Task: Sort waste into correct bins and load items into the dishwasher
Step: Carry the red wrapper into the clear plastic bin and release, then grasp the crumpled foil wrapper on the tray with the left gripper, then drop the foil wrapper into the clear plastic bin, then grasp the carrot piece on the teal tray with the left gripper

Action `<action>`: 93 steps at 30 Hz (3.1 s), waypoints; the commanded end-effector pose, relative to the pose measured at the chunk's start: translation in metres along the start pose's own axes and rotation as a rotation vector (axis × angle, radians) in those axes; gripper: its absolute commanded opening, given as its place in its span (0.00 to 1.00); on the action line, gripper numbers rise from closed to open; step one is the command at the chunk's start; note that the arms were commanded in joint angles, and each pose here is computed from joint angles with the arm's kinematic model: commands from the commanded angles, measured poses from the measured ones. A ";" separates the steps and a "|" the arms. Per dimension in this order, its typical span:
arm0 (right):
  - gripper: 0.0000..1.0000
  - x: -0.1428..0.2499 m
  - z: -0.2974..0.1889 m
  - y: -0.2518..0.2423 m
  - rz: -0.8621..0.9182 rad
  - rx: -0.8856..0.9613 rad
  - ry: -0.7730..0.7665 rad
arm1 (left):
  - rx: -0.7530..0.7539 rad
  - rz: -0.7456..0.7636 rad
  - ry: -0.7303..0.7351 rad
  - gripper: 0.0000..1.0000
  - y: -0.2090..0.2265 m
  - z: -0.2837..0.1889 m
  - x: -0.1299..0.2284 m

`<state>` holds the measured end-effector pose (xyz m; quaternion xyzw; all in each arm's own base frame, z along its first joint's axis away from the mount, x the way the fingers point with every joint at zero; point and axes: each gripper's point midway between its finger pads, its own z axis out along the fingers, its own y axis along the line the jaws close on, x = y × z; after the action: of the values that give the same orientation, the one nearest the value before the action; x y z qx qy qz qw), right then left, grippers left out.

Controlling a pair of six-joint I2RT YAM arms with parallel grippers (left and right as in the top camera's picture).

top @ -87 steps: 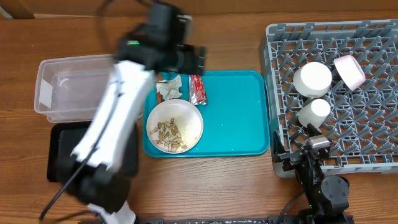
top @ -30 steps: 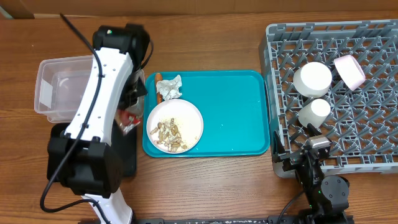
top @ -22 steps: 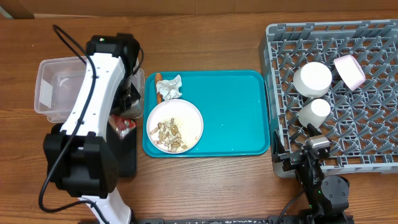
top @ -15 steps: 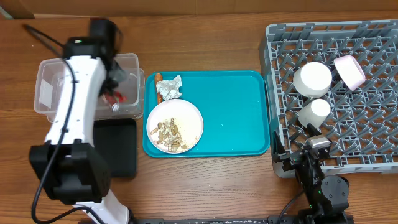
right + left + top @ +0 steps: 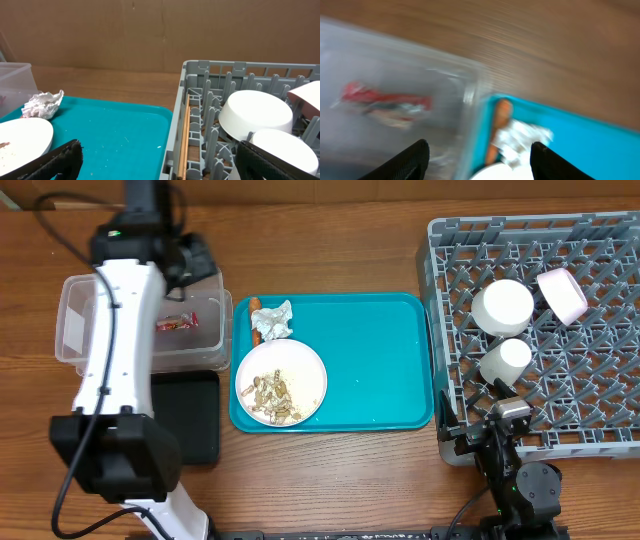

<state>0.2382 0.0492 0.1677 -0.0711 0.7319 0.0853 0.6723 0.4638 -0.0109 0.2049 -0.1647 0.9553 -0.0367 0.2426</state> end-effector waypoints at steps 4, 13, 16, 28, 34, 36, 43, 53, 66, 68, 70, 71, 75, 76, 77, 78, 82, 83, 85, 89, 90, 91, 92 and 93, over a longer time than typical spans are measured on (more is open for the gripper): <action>1.00 -0.001 0.000 0.000 -0.004 0.000 -0.011 | -0.080 0.446 0.077 0.75 -0.083 0.049 0.061; 1.00 -0.001 0.000 0.000 -0.004 0.000 -0.011 | -0.207 0.540 0.227 0.68 -0.083 0.142 0.114; 1.00 -0.001 0.000 0.000 -0.004 0.000 -0.011 | -0.228 0.540 0.272 0.61 -0.074 0.154 0.124; 1.00 -0.001 0.000 0.000 -0.004 0.000 -0.011 | -0.155 0.374 0.101 0.04 -0.098 0.058 0.059; 1.00 -0.001 0.000 0.000 -0.004 0.000 -0.011 | -0.229 0.109 -0.030 0.04 -0.034 -0.016 0.007; 1.00 -0.001 0.000 0.000 -0.004 0.000 -0.011 | -0.265 0.001 -0.008 0.04 0.000 -0.018 0.001; 1.00 -0.001 0.000 0.000 -0.004 0.000 -0.011 | -0.183 -0.187 0.176 0.72 0.057 0.016 0.008; 1.00 -0.001 0.000 0.000 -0.004 0.000 -0.011 | -0.095 0.038 0.100 0.65 -0.012 -0.002 0.006; 1.00 -0.001 0.000 0.000 -0.004 0.000 -0.011 | -0.287 0.299 0.277 0.58 -0.067 0.133 0.098; 1.00 -0.001 0.000 0.000 -0.004 0.000 -0.011 | -0.312 0.275 0.306 0.57 -0.059 0.146 0.105; 1.00 -0.001 0.000 0.000 -0.004 0.000 -0.011 | -0.340 0.243 0.326 0.56 -0.050 0.150 0.108; 1.00 -0.001 0.000 0.000 -0.004 0.000 -0.011 | -0.355 0.229 0.327 0.56 -0.045 0.151 0.108; 1.00 -0.001 0.000 0.000 -0.004 0.000 -0.011 | -0.371 0.206 0.328 0.56 -0.034 0.152 0.103; 1.00 -0.001 0.000 0.000 -0.004 0.000 -0.011 | -0.372 0.204 0.329 0.56 -0.032 0.152 0.102; 1.00 -0.001 0.000 0.000 -0.004 0.000 -0.011 | -0.373 0.200 0.328 0.56 -0.031 0.152 0.101; 1.00 -0.001 0.000 0.000 -0.004 0.000 -0.011 | -0.372 0.198 0.327 0.56 -0.031 0.153 0.101; 1.00 -0.001 0.000 0.000 -0.004 0.000 -0.011 | -0.367 0.196 0.318 0.55 -0.031 0.159 0.102; 1.00 -0.001 0.000 0.000 -0.004 0.000 -0.011 | -0.365 0.195 0.318 0.54 -0.031 0.161 0.102; 1.00 -0.001 0.000 0.000 -0.004 0.000 -0.011 | -0.356 0.197 0.318 0.51 -0.032 0.164 0.103; 1.00 -0.001 0.000 0.000 -0.004 0.000 -0.011 | -0.357 0.202 0.321 0.47 -0.033 0.167 0.105; 1.00 -0.001 0.000 0.000 -0.004 0.000 -0.011 | -0.357 0.210 0.324 0.44 -0.032 0.168 0.105; 1.00 -0.001 0.000 0.000 -0.004 0.000 -0.011 | -0.357 0.218 0.328 0.43 -0.032 0.169 0.106; 1.00 -0.001 0.000 0.000 -0.004 0.000 -0.011 | -0.358 0.224 0.331 0.43 -0.031 0.171 0.107; 1.00 -0.001 0.000 0.000 -0.004 0.000 -0.011 | -0.360 0.227 0.336 0.42 -0.031 0.173 0.108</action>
<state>0.2381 0.0495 0.1677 -0.0718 0.7318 0.0860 0.6722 0.4685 -0.0731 0.0194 -0.0975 0.9853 0.1272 0.0599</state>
